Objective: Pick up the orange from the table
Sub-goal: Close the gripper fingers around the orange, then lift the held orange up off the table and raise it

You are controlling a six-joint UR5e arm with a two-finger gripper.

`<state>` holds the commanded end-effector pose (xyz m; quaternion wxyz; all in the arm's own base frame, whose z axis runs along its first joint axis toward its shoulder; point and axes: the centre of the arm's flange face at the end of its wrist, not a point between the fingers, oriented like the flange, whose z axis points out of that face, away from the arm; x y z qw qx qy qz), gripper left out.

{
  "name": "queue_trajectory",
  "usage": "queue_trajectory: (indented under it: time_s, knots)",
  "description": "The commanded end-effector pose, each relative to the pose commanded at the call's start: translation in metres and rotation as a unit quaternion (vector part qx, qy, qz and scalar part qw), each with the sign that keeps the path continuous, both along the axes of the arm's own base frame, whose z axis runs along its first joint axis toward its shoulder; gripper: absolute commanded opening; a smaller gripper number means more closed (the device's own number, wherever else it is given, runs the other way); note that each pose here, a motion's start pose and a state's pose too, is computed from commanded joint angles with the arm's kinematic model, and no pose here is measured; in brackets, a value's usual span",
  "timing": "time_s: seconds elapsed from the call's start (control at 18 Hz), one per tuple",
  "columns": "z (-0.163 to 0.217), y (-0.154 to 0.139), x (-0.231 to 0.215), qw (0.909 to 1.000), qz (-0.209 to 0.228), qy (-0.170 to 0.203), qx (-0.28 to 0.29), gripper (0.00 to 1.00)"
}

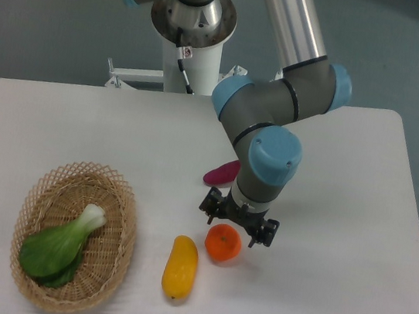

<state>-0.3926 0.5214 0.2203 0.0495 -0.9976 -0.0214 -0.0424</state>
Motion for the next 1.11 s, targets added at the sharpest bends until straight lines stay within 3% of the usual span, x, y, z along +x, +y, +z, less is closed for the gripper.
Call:
queue_trajectory:
  time_s: [0.56,0.67,0.78,0.89,1.11]
  knots:
    - [-0.025,0.007,0.001,0.9998,0.012,0.013,-0.009,0.99]
    - [-0.026,0.006,0.001,0.9998,0.012,0.013,-0.010,0.77]
    - [-0.024,0.006,0.001,0.9998,0.013,0.014,-0.009,0.62]
    - [-0.020,0.006,0.000,0.9997,0.014,0.017,-0.006,0.55]
    - [-0.003,0.009,-0.004,0.9993,0.011,0.034,0.009,0.55]
